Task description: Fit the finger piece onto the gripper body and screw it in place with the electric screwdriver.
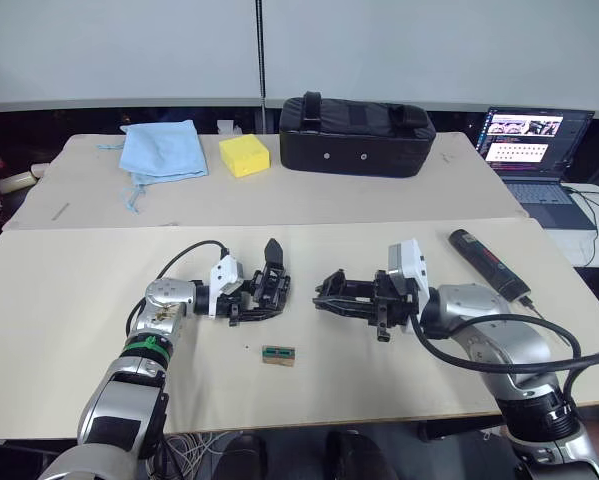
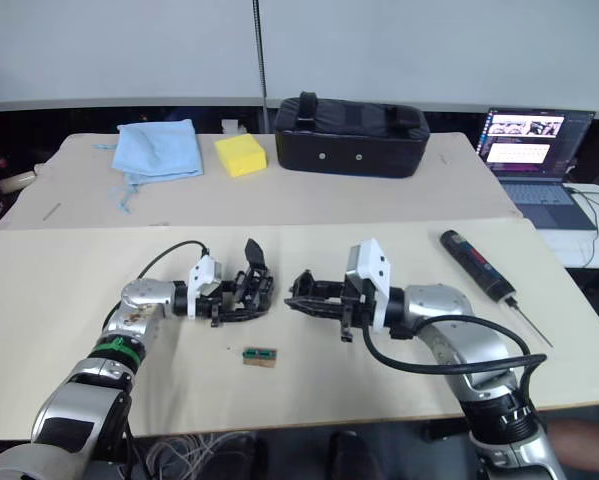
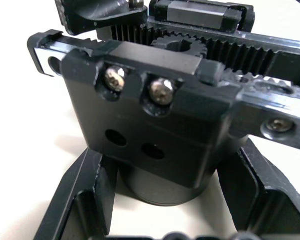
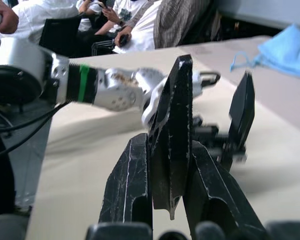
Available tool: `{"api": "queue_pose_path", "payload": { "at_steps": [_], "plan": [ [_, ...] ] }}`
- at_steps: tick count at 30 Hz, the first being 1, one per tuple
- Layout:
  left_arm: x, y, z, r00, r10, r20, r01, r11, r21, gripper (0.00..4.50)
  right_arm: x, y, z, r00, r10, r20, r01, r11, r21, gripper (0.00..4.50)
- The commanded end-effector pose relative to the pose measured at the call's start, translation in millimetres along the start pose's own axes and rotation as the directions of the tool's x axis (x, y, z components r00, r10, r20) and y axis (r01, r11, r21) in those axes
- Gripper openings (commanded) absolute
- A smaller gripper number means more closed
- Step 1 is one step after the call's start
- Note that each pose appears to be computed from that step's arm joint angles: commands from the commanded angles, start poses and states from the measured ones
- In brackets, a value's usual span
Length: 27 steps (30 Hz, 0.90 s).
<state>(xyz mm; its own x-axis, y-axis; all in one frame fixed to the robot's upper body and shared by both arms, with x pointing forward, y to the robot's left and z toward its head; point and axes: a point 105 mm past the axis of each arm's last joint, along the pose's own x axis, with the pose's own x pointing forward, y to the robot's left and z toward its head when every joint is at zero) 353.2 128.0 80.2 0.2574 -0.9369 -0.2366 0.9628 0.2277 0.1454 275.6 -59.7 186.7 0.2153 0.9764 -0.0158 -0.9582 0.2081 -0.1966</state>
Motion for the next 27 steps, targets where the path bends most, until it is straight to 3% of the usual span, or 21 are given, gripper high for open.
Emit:
{"api": "queue_pose_path", "payload": {
  "at_steps": [1,10,27],
  "plan": [
    [9.3,-0.7,10.5,0.999,-0.004,0.034,0.003,1.000,0.025,2.33,16.4,-5.7,13.7,0.999,-0.005,0.036,0.007,0.998,-0.062,0.43],
    [18.2,-3.8,11.6,1.000,-0.006,0.001,0.006,1.000,0.023,2.33,59.0,-17.3,4.7,0.999,-0.017,0.032,0.019,0.998,-0.066,0.43],
    [17.9,-7.8,0.1,0.999,0.020,-0.045,-0.021,1.000,-0.004,2.33,78.3,-19.6,-25.9,1.000,-0.009,-0.023,0.009,1.000,-0.027,0.43]
  ]
}}
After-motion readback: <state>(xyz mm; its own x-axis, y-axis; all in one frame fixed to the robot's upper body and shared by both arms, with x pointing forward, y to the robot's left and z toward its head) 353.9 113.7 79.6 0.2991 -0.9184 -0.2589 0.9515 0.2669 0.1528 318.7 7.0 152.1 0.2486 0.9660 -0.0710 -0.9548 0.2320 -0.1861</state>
